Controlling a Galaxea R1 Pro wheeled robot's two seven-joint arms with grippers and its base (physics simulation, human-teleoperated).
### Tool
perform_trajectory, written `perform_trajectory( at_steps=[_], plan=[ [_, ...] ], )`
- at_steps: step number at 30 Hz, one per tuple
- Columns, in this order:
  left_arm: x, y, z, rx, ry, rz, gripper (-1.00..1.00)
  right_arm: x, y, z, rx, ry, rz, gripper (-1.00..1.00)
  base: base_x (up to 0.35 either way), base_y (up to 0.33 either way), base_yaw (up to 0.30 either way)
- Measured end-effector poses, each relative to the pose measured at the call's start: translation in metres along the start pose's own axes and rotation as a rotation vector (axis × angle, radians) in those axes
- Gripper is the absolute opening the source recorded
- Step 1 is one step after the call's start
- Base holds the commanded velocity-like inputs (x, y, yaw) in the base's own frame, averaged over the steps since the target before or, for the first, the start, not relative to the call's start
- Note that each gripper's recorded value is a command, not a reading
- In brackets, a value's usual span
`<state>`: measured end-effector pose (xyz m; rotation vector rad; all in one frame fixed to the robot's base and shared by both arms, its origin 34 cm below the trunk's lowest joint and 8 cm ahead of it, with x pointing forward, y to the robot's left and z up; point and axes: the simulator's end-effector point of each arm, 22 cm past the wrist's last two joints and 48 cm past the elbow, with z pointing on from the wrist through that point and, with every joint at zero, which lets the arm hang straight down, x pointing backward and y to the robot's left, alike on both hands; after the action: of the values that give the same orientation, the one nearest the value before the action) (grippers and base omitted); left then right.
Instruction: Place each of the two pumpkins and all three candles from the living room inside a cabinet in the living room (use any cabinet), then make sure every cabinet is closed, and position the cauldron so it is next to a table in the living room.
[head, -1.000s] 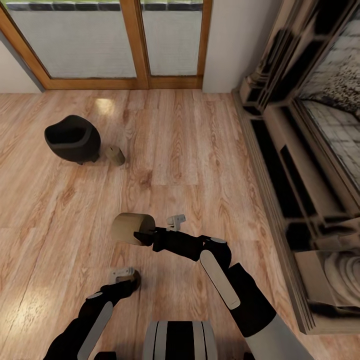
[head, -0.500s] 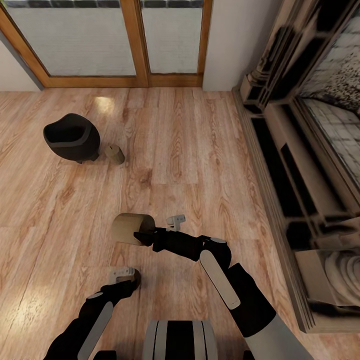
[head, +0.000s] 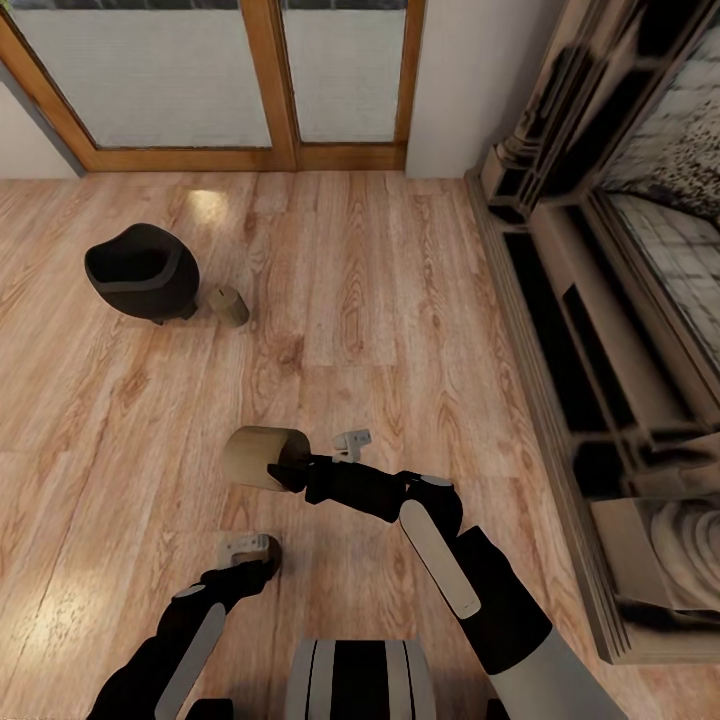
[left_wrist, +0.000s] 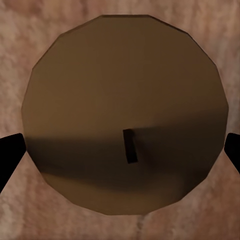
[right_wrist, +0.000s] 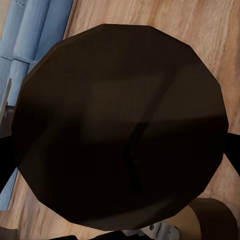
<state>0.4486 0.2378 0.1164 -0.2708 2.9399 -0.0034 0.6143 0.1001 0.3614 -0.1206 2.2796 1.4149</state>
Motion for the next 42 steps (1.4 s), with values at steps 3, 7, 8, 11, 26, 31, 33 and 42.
perform_trajectory(
  at_steps=[3, 7, 8, 11, 26, 31, 33, 42],
  plan=[
    [-0.0001, 0.0001, 0.0, 0.0, 0.0, -0.001, 1.0, 0.0, 0.0, 0.0, 0.0, 0.0, 0.0, -1.0, 0.0, 0.0, 0.0],
    [0.0, 0.0003, 0.0, 0.0, 0.001, -0.004, -1.0, 0.0, 0.0, 0.0, 0.0, 0.0, 0.0, -1.0, 0.0, 0.0, 0.0],
    [0.0, -0.0001, -0.0001, 0.002, 0.0, -0.006, -1.0, 0.0, 0.0002, 0.0, 0.0, 0.0, 0.0, -1.0, 0.0, 0.0, 0.0],
    [-0.0002, 0.0, -0.0001, 0.001, 0.0, -0.007, -1.0, -0.0002, 0.0007, 0.0003, -0.001, 0.0, 0.0, -1.0, 0.0, 0.0, 0.0],
    [-0.0006, 0.0016, 0.0, 0.001, 0.0, -0.013, -1.0, 0.0, 0.0006, 0.0004, -0.001, 0.0, 0.0, -1.0, 0.0, 0.0, 0.0],
    [-0.0005, 0.0017, 0.0001, 0.001, 0.0, -0.013, -1.0, 0.0004, -0.0002, 0.0002, 0.001, 0.001, 0.001, -1.0, 0.0, 0.0, 0.0],
    [-0.0005, 0.0017, 0.0001, 0.001, 0.001, -0.013, -1.0, 0.0004, -0.0002, 0.0002, 0.0, 0.001, 0.001, -1.0, 0.0, 0.0, 0.0],
    [-0.0056, 0.0004, -0.0038, 0.004, -0.011, -0.01, -1.0, -0.0037, 0.0052, -0.0016, -0.003, -0.005, -0.008, -1.0, 0.0, 0.0, 0.0]
  ],
)
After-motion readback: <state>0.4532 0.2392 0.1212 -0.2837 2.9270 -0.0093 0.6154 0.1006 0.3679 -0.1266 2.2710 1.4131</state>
